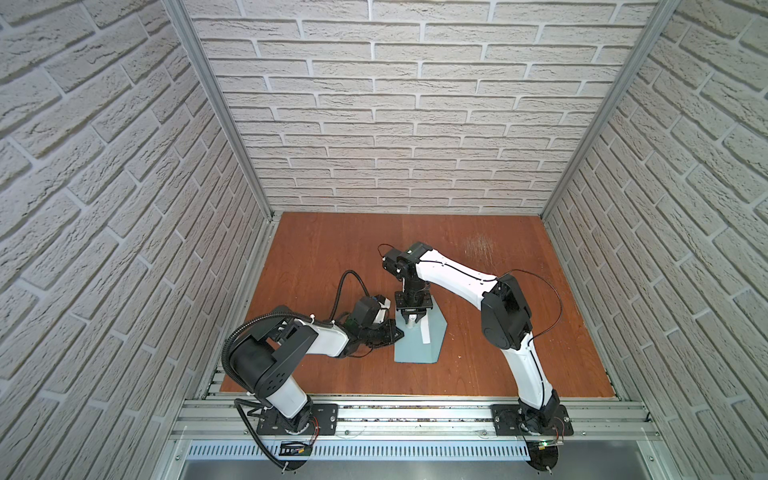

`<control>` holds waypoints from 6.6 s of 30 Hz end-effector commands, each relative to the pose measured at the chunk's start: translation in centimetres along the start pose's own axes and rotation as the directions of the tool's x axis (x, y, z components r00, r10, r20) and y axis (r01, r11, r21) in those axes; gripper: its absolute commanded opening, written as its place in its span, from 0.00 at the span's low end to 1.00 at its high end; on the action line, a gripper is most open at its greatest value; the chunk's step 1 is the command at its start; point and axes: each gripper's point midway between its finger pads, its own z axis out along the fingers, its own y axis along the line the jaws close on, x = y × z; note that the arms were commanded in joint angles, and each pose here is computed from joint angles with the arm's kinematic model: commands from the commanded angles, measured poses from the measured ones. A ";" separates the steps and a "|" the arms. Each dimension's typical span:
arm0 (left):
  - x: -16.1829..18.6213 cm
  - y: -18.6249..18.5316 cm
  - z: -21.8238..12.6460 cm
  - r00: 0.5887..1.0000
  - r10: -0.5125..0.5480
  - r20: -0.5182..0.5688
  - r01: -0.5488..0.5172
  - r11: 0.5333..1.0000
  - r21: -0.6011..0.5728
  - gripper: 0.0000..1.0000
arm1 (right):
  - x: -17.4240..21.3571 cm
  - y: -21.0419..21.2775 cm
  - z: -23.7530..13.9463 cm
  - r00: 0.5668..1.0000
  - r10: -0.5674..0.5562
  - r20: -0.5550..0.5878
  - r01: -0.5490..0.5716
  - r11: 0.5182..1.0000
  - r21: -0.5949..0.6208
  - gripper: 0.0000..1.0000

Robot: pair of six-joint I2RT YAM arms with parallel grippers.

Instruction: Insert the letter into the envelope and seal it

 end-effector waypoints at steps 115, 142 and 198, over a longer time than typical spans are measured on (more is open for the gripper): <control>2.2 4.4 1.1 0.991 -0.083 -0.101 0.068 0.987 -0.143 0.00 | -0.3 -1.0 0.4 0.998 -0.019 -0.057 0.025 0.995 0.092 0.05; 2.1 4.3 1.1 0.991 -0.084 -0.103 0.069 0.988 -0.140 0.00 | -1.5 -5.4 6.2 0.985 0.061 -0.160 -0.021 0.971 0.239 0.05; 2.0 4.1 1.0 0.992 -0.076 -0.105 0.061 0.988 -0.139 0.00 | -0.5 -2.8 1.8 0.995 -0.006 -0.103 0.020 0.990 0.141 0.05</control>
